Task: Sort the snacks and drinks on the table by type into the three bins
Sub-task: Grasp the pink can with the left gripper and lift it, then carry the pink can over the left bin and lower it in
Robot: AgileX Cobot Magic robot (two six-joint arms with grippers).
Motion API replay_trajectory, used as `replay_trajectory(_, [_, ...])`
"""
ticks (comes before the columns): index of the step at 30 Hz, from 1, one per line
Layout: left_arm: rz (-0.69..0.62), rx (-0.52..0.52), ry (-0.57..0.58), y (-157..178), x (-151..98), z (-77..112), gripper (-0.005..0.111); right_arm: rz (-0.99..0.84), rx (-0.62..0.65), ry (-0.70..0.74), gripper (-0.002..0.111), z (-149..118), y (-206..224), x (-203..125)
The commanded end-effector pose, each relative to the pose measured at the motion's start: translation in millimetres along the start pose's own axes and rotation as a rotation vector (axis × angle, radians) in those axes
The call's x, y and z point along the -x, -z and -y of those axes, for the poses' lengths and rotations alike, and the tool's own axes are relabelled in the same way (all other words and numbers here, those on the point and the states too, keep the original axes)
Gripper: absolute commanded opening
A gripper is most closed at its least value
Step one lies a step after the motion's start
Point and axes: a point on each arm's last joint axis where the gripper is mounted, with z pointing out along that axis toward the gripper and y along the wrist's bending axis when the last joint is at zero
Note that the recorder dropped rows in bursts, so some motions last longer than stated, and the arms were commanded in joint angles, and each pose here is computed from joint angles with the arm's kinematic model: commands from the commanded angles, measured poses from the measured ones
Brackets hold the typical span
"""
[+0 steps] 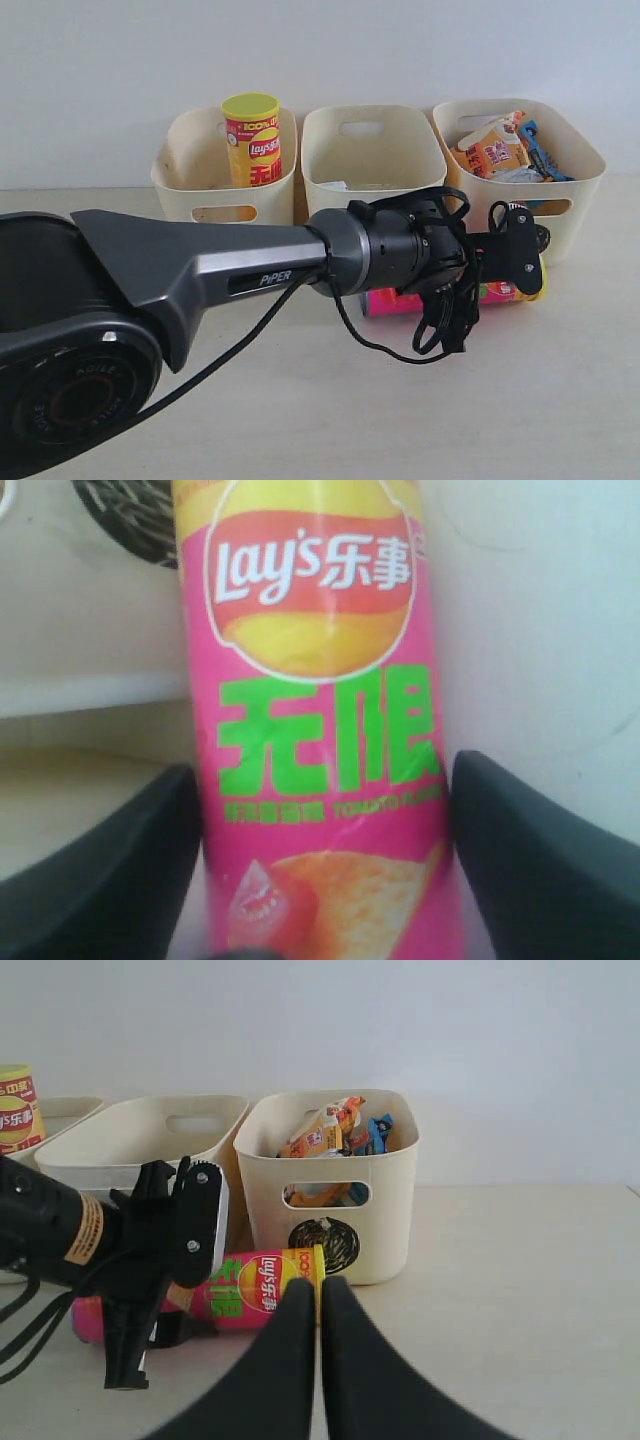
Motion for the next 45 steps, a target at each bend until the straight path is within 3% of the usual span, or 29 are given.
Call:
replay_trajectory(1, [-0.027, -0.025, 0.035, 2, 2, 5.6, 0.025, 0.004, 0.003, -0.003, 0.0, 0, 0, -1])
replay_trajectory(7, [-0.063, -0.036, -0.015, 11, 13, 15.4, 0.005, 0.006, 0.003, -0.003, 0.0, 0, 0, -1])
replay_trajectory(16, [-0.123, -0.039, -0.049, 43, 29, 13.6, 0.004, 0.006, 0.003, -0.003, 0.0, 0, 0, -1])
replay_trajectory(25, [-0.21, -0.204, 0.183, 113, 33, -9.3, 0.004, 0.006, 0.003, -0.003, 0.0, 0, 0, -1])
replay_trajectory(35, [-0.058, -0.264, 0.375, 213, 26, -44.0, 0.004, 0.002, 0.003, -0.006, 0.0, 0, 0, -1])
replay_trajectory(43, [0.176, -0.131, 0.516, 296, -10, -75.8, 0.004, 0.002, 0.003, -0.006, 0.0, 0, 0, -1])
replay_trajectory(45, [0.26, -0.049, 0.59, 318, -25, -89.9, 0.004, 0.002, 0.003, -0.006, 0.0, 0, 0, -1])
